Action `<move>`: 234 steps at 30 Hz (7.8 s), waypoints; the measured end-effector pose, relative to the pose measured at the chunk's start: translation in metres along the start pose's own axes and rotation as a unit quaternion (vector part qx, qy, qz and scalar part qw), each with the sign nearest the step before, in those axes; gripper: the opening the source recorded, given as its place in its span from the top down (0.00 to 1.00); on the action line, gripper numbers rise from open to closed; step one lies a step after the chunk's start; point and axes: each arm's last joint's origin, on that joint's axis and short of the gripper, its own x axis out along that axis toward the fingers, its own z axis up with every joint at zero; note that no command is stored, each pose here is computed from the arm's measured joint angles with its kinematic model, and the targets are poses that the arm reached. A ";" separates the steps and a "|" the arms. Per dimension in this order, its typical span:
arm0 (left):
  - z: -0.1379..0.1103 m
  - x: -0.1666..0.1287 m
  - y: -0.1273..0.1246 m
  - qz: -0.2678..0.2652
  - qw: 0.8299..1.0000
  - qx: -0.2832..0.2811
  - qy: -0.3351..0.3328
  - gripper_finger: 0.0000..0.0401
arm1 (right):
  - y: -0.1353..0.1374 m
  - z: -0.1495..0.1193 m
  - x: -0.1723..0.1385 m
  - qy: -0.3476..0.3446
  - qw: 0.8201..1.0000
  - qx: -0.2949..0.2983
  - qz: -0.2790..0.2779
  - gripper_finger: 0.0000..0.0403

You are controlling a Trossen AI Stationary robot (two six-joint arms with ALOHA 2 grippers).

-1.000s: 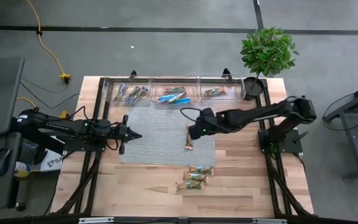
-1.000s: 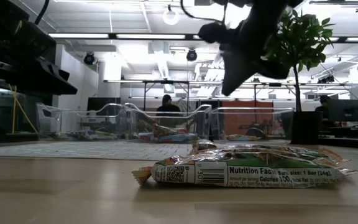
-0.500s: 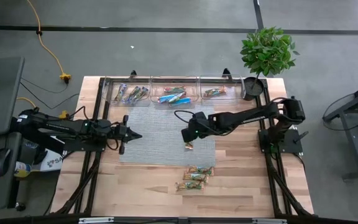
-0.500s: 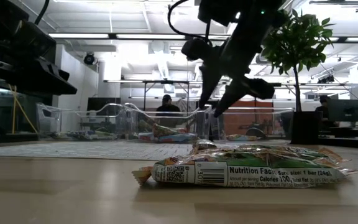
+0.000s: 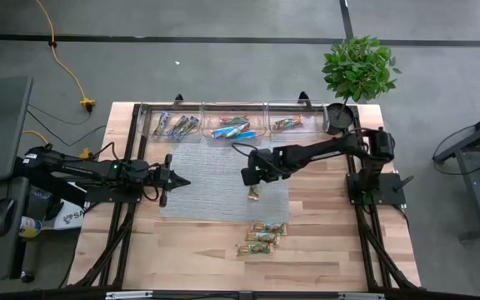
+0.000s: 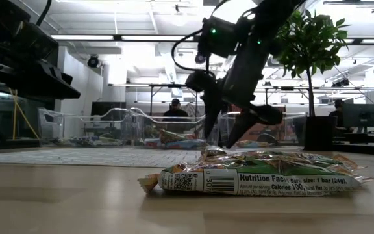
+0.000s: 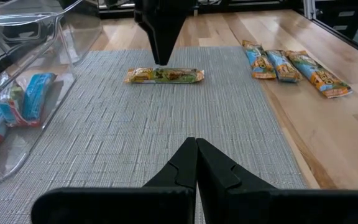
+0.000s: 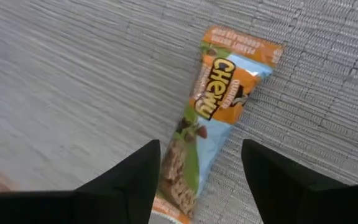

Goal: Pick and place Granola Bars by type
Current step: Put the yellow granola bar into the right transparent bin

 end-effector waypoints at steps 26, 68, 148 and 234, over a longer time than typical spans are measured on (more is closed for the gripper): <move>0.000 0.000 0.000 0.000 1.000 0.000 0.000 1.00 | -0.001 0.007 0.027 0.009 1.000 0.021 0.012 0.69; 0.000 0.000 0.000 0.000 1.000 0.000 0.000 1.00 | -0.042 0.174 -0.112 -0.062 0.933 -0.122 -0.333 0.89; 0.000 0.000 0.000 0.000 1.000 0.000 0.000 1.00 | -0.003 -0.139 -0.027 0.098 0.849 -0.516 0.054 0.52; 0.000 0.000 0.000 0.000 1.000 0.000 0.000 1.00 | -0.071 0.161 -0.099 -0.115 0.937 -0.087 -0.319 0.87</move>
